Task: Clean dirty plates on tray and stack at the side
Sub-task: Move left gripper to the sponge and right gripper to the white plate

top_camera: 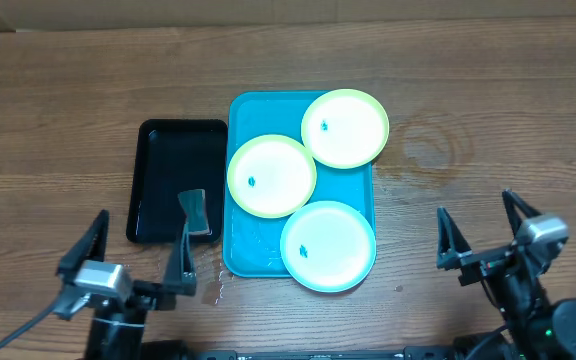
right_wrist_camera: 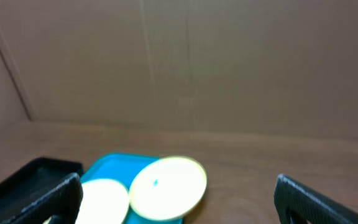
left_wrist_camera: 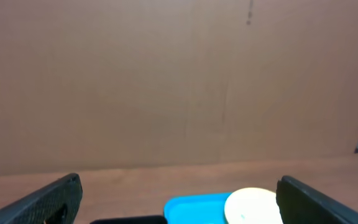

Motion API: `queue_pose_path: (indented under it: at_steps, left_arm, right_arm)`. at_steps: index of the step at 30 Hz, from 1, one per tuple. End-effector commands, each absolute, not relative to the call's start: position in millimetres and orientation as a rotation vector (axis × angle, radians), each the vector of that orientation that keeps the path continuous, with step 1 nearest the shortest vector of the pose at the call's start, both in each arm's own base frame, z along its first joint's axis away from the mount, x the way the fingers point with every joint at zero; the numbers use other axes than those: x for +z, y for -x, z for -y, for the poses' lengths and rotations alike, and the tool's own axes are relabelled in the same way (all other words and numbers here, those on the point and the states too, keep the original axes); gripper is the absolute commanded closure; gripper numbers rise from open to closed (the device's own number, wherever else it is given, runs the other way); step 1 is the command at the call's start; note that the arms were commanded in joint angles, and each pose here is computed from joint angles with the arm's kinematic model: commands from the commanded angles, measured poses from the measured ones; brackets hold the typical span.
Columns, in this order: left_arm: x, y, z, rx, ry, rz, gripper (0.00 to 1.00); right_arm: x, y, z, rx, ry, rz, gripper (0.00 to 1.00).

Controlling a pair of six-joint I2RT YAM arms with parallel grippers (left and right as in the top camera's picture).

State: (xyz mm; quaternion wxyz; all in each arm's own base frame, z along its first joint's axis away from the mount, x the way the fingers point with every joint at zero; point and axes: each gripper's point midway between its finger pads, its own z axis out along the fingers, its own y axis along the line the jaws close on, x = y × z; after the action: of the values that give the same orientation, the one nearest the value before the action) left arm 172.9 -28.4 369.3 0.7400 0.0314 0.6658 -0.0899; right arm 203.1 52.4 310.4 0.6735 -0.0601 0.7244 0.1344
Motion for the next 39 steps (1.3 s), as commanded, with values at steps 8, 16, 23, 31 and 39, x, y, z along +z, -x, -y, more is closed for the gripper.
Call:
queue_pose_path:
  at_steps: [8,16,23,31,39]
  left_arm:
    - [410.1,-197.7,42.7,-0.246,-0.18,-1.817,0.0]
    - [375.1,-236.0,51.8,-0.407,-0.148,-2.232,0.0]
    - [286.7,-258.5,41.5,-0.438,-0.023,-2.701,0.01]
    - [219.1,-269.4,31.9,-0.427,0.065,-3.048,0.0]
    - [169.2,-284.5,38.0,-0.529,0.103,-3.239,0.02]
  right_arm:
    - [327.3,-231.8,-75.2,0.43,0.165,-2.074,0.0]
    - [278.5,-260.8,-102.4,0.613,0.179,-2.459,0.0]
    - [236.8,-272.9,-140.8,0.962,0.199,-2.641,0.0]
    - [211.1,-277.4,-141.4,0.982,0.152,-2.751,0.0]
    - [210.4,-275.5,-141.1,0.983,0.147,-2.76,0.0]
